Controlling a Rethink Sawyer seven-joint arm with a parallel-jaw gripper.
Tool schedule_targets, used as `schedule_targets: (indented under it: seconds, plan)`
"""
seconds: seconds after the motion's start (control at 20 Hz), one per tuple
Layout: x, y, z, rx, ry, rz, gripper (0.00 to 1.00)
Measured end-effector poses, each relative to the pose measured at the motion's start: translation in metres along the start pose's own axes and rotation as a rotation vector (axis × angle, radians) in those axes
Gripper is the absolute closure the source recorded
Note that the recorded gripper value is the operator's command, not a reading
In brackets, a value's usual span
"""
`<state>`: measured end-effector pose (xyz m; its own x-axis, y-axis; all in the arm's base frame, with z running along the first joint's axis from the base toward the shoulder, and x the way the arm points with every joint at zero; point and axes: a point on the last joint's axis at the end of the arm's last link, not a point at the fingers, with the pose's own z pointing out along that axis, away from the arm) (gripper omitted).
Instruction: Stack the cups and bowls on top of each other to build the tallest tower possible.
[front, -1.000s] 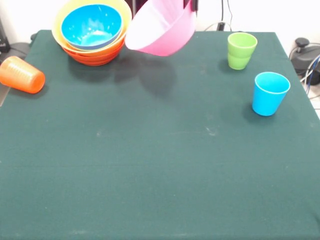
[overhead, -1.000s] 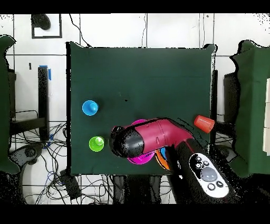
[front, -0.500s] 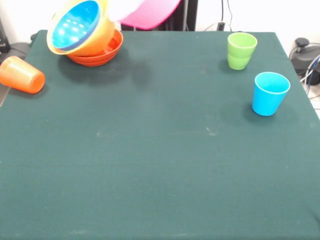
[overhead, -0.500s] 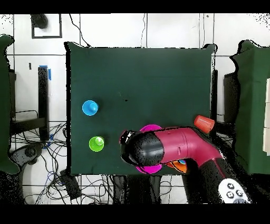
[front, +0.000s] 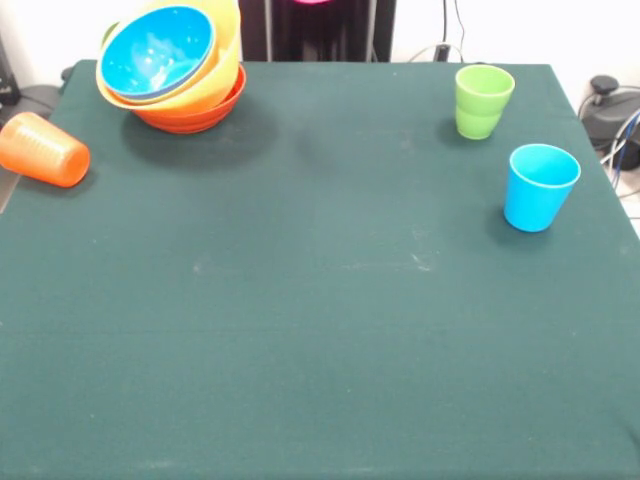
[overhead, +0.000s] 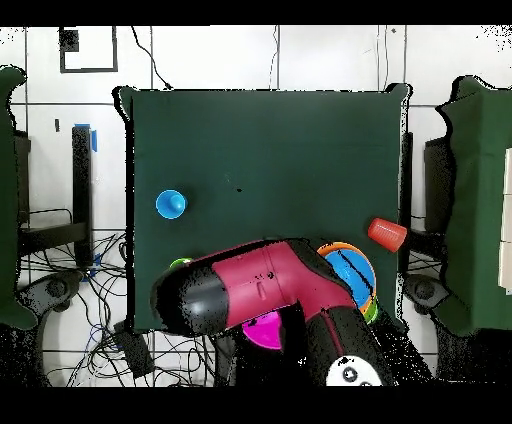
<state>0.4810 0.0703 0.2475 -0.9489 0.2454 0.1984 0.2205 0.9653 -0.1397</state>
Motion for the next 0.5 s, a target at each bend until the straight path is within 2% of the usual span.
schedule_targets:
  seconds: [0.3,0.5]
  plan:
    - [-0.001,-0.007,-0.005,0.009,-0.01,0.015,1.0]
    - [-0.011,-0.029,-0.001,-0.012,-0.008,0.062,1.0]
